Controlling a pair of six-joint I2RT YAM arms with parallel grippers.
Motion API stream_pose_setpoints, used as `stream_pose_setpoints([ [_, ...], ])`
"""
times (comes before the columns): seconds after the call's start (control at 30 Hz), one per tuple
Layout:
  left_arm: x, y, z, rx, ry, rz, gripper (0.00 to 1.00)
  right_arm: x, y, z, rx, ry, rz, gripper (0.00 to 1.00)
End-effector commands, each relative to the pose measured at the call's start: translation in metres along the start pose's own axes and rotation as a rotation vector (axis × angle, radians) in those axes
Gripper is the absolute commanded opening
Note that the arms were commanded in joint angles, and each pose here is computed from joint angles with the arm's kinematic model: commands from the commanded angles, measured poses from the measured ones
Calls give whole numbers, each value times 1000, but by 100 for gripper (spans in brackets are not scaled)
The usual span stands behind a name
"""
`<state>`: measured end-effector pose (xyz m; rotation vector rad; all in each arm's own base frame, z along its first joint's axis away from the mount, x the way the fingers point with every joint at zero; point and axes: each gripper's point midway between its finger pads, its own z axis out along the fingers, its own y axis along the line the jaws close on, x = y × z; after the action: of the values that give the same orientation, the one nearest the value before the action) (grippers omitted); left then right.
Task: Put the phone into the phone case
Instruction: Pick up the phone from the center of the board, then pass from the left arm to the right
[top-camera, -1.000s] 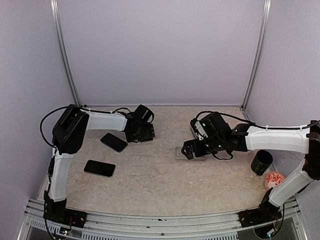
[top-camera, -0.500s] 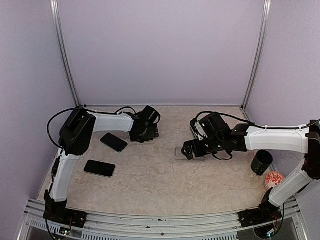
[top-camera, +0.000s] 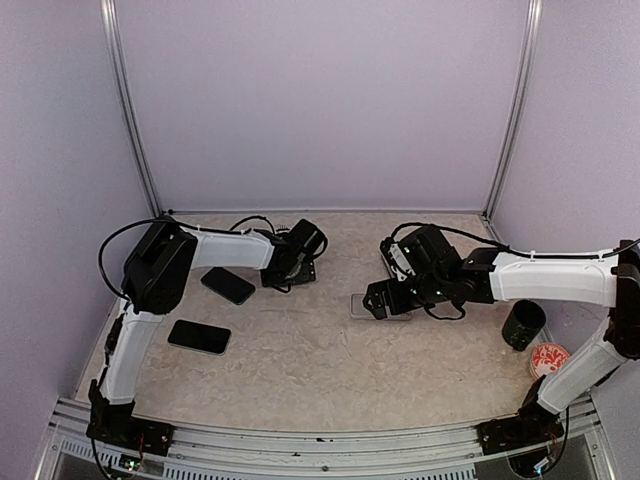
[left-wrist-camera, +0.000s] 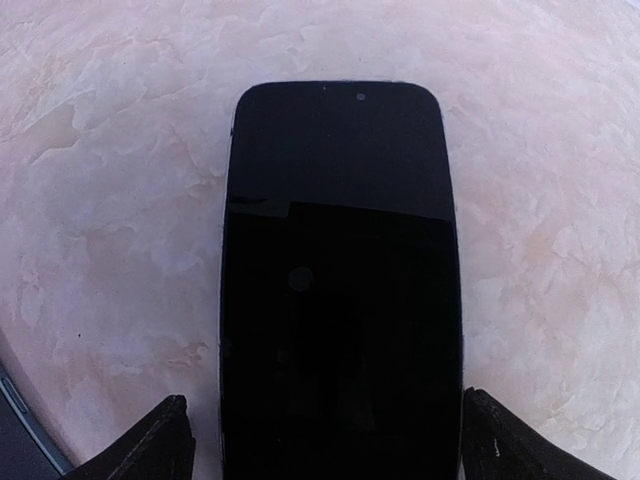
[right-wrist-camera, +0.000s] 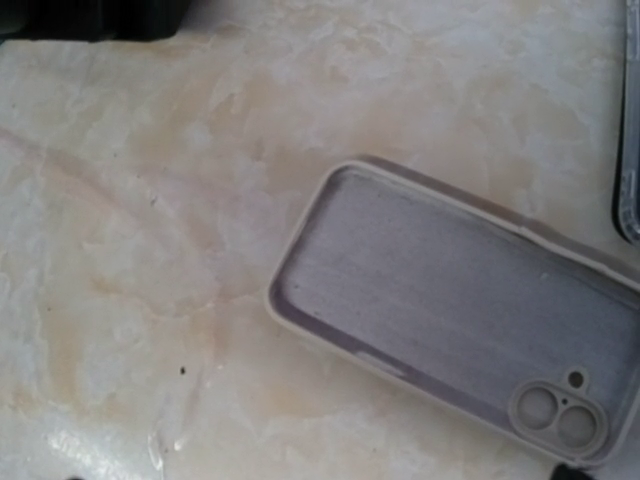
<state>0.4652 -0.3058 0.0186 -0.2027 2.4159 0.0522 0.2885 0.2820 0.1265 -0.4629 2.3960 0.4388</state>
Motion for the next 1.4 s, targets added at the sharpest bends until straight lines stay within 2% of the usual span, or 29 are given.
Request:
stream_pose_setpoints([
  [0.0, 49, 14, 21, -54, 122, 71, 85, -6, -3, -1, 12, -19, 4, 100],
  [0.33, 47, 9, 17, 9, 99, 114, 62, -8, -3, -4, 11, -31, 6, 99],
  [0.47, 54, 9, 13, 50, 105, 138, 59, -10, -3, -5, 10, -34, 3, 99],
  [0.57, 60, 10, 7, 85, 113, 161, 53, -10, -2, -6, 7, -36, 0, 99],
  [0.97, 99, 15, -27, 177, 99, 299, 45, -10, -5, -6, -3, -33, 2, 99],
  [1.07, 111, 11, -41, 222, 101, 342, 39, -10, -6, -6, -7, -33, 5, 99],
  [1.37, 136, 8, -85, 298, 91, 454, 38, -14, -4, -9, -62, -32, 10, 99],
])
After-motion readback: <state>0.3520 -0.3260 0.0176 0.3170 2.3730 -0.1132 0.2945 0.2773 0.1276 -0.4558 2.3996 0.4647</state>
